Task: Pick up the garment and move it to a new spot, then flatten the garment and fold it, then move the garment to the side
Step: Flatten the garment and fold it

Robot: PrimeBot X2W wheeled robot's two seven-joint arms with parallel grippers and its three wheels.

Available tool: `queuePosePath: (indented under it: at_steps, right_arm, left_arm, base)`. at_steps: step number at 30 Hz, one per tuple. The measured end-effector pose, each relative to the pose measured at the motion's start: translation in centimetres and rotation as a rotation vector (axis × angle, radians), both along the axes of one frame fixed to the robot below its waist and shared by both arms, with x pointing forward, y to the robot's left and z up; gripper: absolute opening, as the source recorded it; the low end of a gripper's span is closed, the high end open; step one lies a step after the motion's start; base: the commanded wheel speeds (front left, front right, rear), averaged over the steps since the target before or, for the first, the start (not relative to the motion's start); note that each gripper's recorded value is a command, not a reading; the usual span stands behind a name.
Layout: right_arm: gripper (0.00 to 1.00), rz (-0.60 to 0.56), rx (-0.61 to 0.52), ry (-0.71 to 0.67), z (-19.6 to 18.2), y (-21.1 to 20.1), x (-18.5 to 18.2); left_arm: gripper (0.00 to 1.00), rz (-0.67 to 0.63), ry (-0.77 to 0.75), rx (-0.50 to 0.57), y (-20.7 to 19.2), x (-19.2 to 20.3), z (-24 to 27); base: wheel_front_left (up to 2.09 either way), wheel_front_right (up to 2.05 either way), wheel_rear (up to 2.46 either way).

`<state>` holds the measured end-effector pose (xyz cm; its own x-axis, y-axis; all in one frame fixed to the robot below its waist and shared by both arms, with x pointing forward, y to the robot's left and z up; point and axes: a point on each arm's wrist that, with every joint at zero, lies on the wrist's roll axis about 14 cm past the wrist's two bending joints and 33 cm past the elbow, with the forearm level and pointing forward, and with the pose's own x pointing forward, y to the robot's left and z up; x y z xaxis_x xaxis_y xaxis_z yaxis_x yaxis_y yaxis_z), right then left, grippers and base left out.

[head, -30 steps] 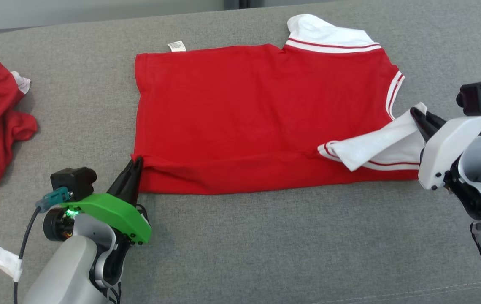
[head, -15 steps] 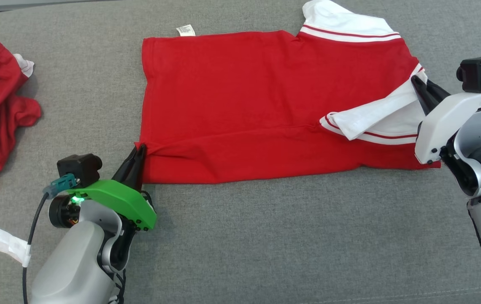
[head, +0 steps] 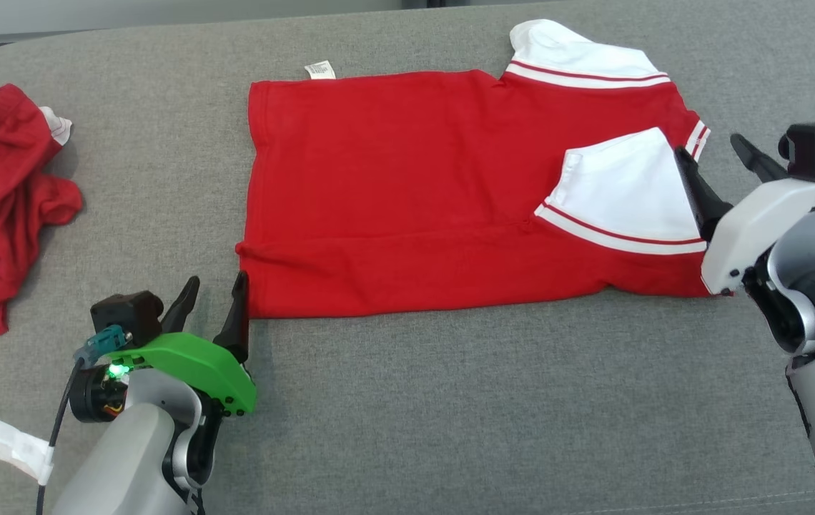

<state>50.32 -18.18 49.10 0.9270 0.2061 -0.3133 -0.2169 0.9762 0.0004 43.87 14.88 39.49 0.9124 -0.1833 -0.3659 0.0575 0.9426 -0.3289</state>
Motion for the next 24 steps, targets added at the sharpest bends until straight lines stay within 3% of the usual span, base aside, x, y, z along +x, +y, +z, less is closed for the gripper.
queuePosePath:
  at_steps: [10,24]
  right_arm:
    - [1.00,-0.182,-0.019,0.204,-4.4,-5.3,-5.4]
    - [1.00,-0.219,0.044,0.416,-11.5,-4.0,-6.6]
  left_arm:
    - [1.00,-0.014,0.058,0.005,-1.8,-1.4,-0.8]
    - [1.00,-0.017,0.136,0.054,-2.1,-0.6,-4.0]
  base:
    - [0.00,0.00,0.00]
    - [0.00,0.00,0.00]
